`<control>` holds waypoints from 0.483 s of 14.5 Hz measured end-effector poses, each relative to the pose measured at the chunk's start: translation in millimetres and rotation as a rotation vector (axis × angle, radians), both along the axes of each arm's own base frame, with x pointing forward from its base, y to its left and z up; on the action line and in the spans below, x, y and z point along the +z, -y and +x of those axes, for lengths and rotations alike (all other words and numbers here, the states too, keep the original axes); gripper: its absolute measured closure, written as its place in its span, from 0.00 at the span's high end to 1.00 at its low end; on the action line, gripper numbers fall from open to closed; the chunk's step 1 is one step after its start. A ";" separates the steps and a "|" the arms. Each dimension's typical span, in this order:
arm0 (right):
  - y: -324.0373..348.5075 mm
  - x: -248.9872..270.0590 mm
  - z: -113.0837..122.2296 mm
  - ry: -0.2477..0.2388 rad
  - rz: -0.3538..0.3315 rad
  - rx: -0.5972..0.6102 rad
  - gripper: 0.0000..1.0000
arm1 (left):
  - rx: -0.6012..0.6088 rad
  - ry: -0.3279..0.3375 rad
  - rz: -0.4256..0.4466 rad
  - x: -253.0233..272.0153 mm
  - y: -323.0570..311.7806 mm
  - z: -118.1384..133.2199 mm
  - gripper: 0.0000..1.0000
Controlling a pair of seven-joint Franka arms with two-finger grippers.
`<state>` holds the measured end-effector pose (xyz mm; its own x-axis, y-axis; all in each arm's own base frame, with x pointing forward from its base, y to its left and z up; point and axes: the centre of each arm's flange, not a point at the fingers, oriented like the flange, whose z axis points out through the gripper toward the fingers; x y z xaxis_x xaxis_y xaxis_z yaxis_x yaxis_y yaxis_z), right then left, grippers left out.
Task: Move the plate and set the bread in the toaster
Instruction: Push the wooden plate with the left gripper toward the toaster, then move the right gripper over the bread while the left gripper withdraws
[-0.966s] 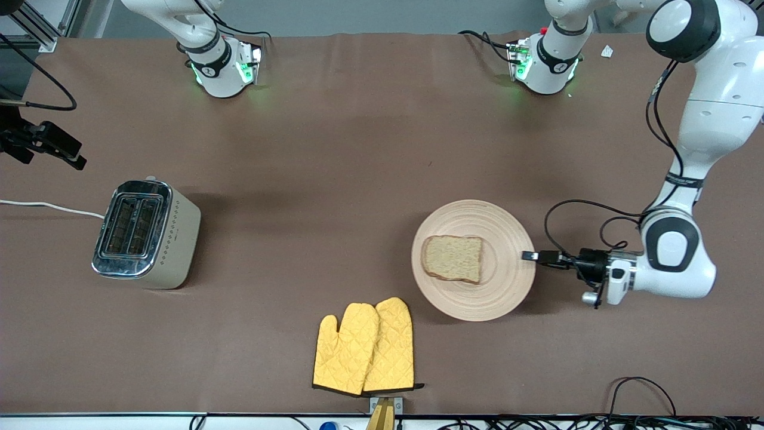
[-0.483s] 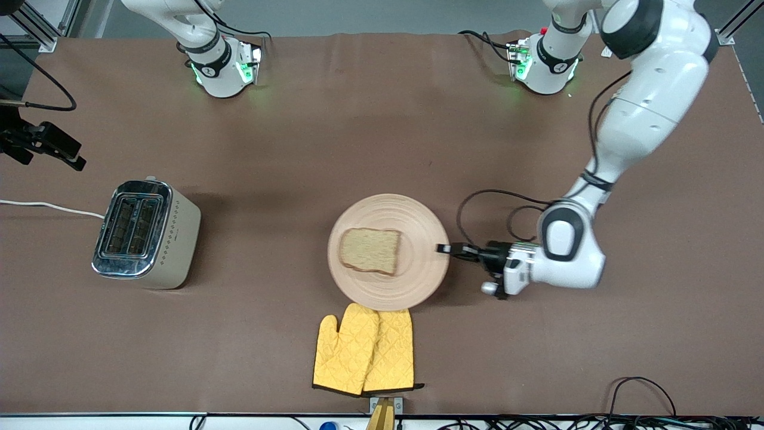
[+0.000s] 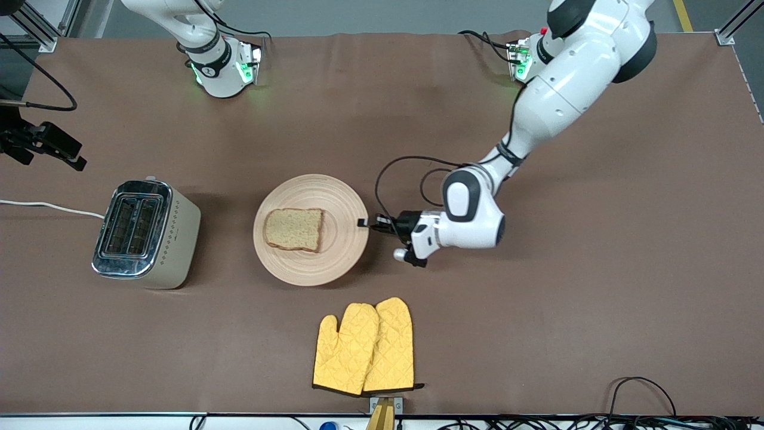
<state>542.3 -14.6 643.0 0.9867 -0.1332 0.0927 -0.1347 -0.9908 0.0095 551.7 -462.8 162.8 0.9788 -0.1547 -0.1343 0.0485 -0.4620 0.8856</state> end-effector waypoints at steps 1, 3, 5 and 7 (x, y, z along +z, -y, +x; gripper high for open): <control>-0.1 0.0 0.0 0.000 0.000 0.000 1.00 | 0.002 -0.002 0.013 -10.9 9.2 -7.7 0.10; -0.2 -0.1 0.0 0.000 0.000 0.000 1.00 | 0.018 -0.002 0.044 -36.4 21.9 -18.5 0.10; -0.4 -0.2 0.1 0.000 0.000 0.001 1.00 | 0.029 0.001 0.042 -48.2 34.2 -24.7 0.10; -0.5 -0.3 0.2 0.000 0.000 0.001 1.00 | 0.041 0.001 0.037 -47.3 39.3 -25.8 0.10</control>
